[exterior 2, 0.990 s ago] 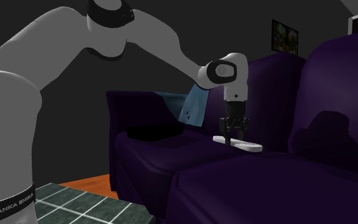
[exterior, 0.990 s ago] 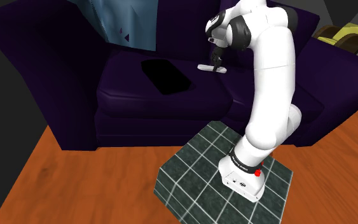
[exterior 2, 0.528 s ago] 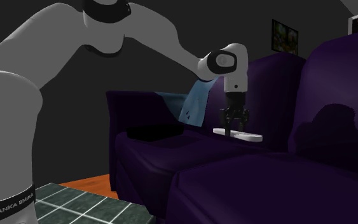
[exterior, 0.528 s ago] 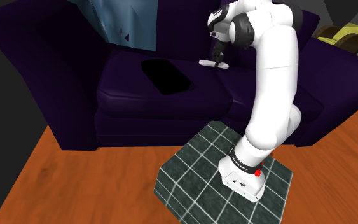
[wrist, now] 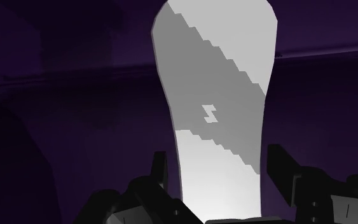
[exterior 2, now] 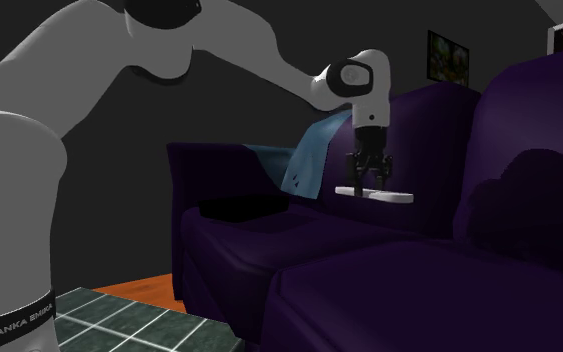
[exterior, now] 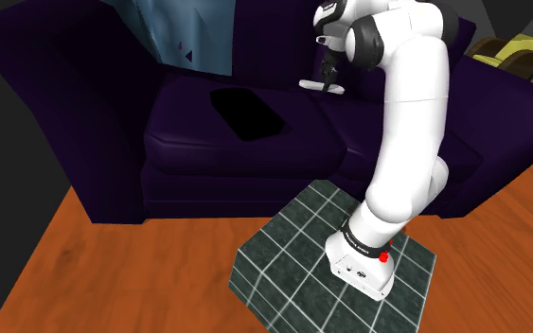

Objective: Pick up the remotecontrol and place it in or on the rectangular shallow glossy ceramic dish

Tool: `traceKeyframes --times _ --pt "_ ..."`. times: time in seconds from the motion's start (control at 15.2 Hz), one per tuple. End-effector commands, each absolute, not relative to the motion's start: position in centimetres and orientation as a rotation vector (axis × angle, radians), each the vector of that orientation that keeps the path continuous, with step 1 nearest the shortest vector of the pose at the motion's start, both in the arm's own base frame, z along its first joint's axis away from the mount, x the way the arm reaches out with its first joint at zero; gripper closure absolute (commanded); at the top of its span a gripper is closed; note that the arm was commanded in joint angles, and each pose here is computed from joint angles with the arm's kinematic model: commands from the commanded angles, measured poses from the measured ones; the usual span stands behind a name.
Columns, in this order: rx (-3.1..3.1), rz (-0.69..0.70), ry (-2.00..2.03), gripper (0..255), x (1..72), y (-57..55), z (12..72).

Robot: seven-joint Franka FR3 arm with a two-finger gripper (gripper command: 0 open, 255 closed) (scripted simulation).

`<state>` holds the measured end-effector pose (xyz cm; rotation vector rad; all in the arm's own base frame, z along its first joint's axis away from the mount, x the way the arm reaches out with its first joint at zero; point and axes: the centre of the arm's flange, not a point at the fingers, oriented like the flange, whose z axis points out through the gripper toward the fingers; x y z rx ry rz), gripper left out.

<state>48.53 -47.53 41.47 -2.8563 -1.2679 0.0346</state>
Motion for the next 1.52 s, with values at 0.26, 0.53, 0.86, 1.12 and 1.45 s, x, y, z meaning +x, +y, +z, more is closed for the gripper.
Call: traceKeyframes --times 0.26,0.53,0.86,1.12,1.45 --pt "-2.856 0.035 -1.268 255 48.5 -47.6 44.7" --pt "-2.856 0.035 -1.268 255 49.5 -43.7 45.2" --pt "-2.856 0.035 -1.268 255 51.0 -37.3 45.3" --pt "-2.856 0.035 -1.268 255 52.3 -32.2 45.4" --pt "-2.856 0.035 -1.268 255 53.8 -25.8 45.5"
